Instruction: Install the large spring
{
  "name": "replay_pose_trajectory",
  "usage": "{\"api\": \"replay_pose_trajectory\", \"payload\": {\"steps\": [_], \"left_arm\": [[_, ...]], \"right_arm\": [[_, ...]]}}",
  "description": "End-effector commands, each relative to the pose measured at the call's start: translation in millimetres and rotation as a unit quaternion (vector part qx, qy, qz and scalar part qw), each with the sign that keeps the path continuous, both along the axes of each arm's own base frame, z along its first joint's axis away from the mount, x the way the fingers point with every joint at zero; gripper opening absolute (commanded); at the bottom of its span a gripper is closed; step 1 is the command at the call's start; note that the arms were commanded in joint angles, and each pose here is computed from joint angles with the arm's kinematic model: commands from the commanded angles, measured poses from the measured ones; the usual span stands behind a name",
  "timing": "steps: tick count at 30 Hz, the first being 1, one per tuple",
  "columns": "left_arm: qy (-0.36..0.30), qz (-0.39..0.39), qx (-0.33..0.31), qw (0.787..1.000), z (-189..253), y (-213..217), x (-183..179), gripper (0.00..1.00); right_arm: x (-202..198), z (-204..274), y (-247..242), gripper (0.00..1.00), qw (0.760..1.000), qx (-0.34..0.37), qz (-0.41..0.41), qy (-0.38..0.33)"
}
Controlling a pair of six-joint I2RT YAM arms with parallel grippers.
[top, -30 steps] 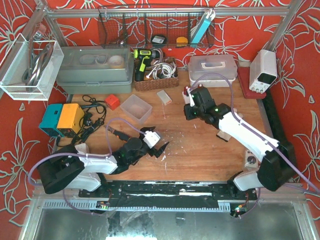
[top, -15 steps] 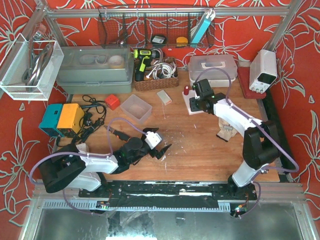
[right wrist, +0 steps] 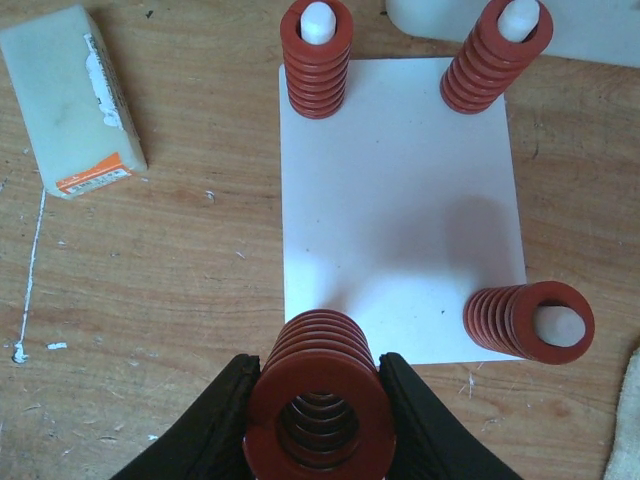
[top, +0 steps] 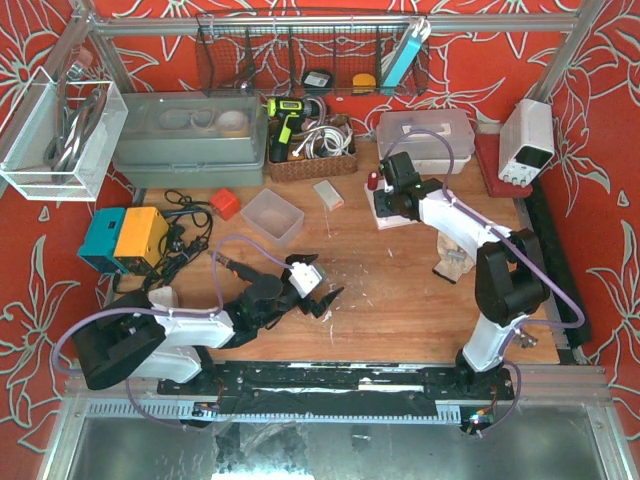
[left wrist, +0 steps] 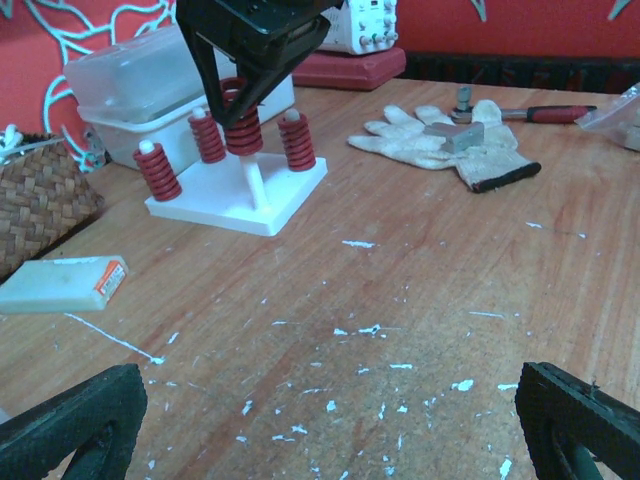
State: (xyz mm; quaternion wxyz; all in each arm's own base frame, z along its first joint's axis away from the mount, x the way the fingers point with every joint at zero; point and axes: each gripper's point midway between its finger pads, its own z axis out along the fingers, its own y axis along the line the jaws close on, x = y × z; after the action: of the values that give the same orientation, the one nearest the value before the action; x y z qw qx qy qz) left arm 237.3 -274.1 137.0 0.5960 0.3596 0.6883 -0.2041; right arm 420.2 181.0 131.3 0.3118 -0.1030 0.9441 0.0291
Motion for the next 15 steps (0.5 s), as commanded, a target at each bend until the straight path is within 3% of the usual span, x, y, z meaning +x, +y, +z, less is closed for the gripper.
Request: {"api": "replay_pose_trajectory", "payload": {"steps": [1,12,15], "left_arm": [[-0.019,-0.007,-0.028,0.999,19.0,-3.1,-1.5,1.0],[-0.022,-0.009,-0.031,0.999,21.0,-2.8,-2.8,1.0],[-0.021,-0.009,-0.031,0.999,20.6,-2.7,-3.1,1.0]], "right_arm": [[10.5,3.0,0.7,0.0,1.0,-0.01,0.0,-0.011],[16.9,-17.1,0.7,0.0,1.0,-0.029,-0.003,0.008],[18.0,-20.0,1.0,0.1,0.999,-0.031,-0.004,0.011]]}}
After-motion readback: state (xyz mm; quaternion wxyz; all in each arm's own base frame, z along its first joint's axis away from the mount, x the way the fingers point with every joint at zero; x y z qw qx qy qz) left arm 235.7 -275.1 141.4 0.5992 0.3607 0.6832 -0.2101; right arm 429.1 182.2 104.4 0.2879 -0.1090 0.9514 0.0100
